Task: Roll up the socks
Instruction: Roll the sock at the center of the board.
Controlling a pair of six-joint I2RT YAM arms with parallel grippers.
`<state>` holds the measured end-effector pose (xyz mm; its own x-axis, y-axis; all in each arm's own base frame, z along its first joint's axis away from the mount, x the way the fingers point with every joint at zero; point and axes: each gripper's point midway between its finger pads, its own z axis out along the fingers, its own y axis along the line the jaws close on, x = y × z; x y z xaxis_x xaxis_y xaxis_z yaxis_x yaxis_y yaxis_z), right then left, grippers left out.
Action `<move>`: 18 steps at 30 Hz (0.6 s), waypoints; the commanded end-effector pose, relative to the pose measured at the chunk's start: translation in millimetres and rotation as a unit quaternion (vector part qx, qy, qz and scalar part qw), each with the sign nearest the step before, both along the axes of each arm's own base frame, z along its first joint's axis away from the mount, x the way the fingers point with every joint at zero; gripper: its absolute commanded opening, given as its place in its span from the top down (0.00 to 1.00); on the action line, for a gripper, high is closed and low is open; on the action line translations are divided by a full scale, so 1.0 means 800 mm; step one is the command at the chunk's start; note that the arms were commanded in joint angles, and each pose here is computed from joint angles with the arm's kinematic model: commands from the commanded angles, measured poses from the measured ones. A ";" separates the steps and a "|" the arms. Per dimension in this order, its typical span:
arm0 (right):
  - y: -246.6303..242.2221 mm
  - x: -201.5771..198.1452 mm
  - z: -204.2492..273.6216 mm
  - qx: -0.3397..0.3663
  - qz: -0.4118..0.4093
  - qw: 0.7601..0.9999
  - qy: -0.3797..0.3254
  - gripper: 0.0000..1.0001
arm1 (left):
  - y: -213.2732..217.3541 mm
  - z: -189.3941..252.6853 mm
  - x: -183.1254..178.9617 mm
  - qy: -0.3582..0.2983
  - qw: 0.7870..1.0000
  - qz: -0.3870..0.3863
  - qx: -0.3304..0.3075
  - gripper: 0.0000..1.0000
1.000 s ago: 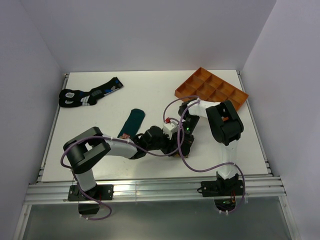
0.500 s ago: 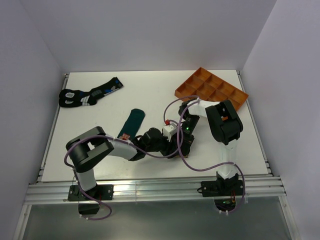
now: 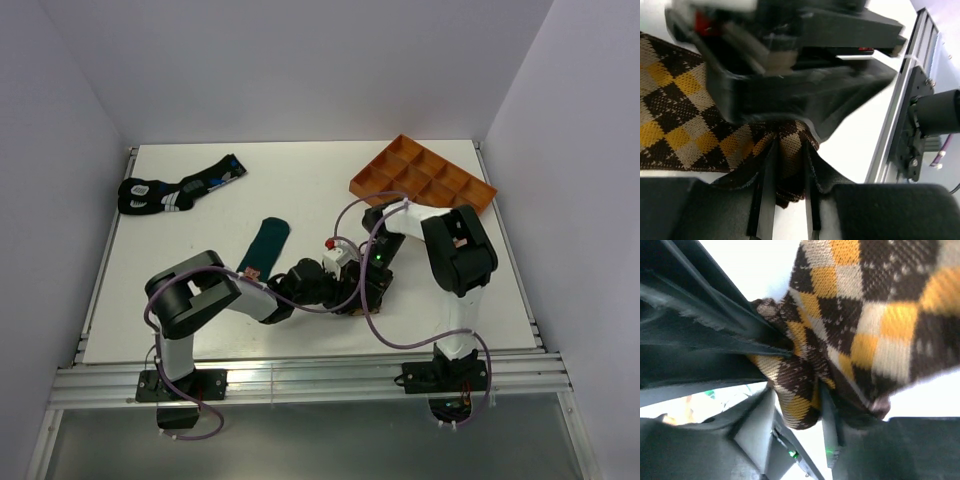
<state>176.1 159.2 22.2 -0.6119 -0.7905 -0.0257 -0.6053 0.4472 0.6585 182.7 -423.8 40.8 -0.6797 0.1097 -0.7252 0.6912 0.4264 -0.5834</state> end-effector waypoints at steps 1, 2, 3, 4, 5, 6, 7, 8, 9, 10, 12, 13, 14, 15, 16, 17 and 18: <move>0.021 0.040 0.009 0.031 -0.040 0.994 -0.098 0.50 | 0.021 -0.055 -0.030 0.075 0.996 0.005 0.057 1.00; 0.021 0.043 0.012 0.031 -0.046 0.992 -0.111 0.47 | 0.022 -0.054 -0.031 0.084 0.995 0.010 0.056 1.00; 0.019 0.047 0.019 0.034 -0.050 0.989 -0.135 0.43 | 0.023 -0.055 -0.034 0.091 0.994 0.007 0.055 1.00; 0.018 0.050 0.023 0.033 -0.058 0.987 -0.146 0.42 | 0.026 -0.058 -0.036 0.098 0.993 0.010 0.058 1.00; 0.017 0.053 0.027 0.033 -0.062 0.984 -0.161 0.41 | 0.027 -0.057 -0.038 0.110 0.992 0.012 0.055 1.00; 0.015 0.058 0.035 0.037 -0.065 0.979 -0.187 0.40 | 0.028 -0.056 -0.042 0.117 0.992 0.008 0.050 1.00; 0.010 0.062 0.039 0.032 -0.072 0.976 -0.201 0.40 | 0.029 -0.055 -0.046 0.128 0.991 0.001 0.046 1.00; 0.006 0.065 0.043 0.030 -0.077 0.973 -0.215 0.40 | 0.035 -0.057 -0.047 0.142 0.989 0.009 0.041 1.00; 0.003 0.069 0.050 0.034 -0.082 0.967 -0.238 0.40 | 0.037 -0.056 -0.048 0.150 0.988 0.010 0.036 1.00; -0.004 0.074 0.053 0.028 -0.088 0.963 -0.254 0.40 | 0.041 -0.056 -0.053 0.159 0.987 0.005 0.031 1.00; -0.009 0.076 0.063 0.038 -0.090 0.954 -0.283 0.40 | 0.048 -0.058 -0.050 0.177 0.984 0.017 0.027 1.00; -0.013 0.077 0.066 0.039 -0.087 0.950 -0.296 0.40 | 0.052 -0.059 -0.051 0.183 0.983 0.019 0.026 1.00; -0.016 0.076 0.068 0.043 -0.081 0.947 -0.307 0.40 | 0.054 -0.060 -0.052 0.201 0.979 0.020 0.024 1.00; -0.018 0.070 0.072 0.051 -0.073 0.942 -0.323 0.40 | 0.054 -0.060 -0.053 0.212 0.977 0.019 0.023 1.00; -0.020 0.068 0.074 0.058 -0.053 0.937 -0.339 0.40 | 0.053 -0.057 -0.053 0.218 0.976 0.016 0.015 1.00; -0.023 0.066 0.080 0.062 -0.047 0.930 -0.358 0.40 | 0.055 -0.057 -0.052 0.235 0.972 0.019 0.011 1.00; -0.028 0.062 0.075 0.056 -0.040 0.929 -0.365 0.40 | 0.054 -0.054 -0.057 0.247 0.969 0.004 0.007 1.00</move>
<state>220.5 143.2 77.7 -0.5564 -0.6775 -0.4811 -0.8274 0.5050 0.2456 163.4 -404.0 38.1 -0.8704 0.0215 -0.4918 0.4643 0.3678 -0.8057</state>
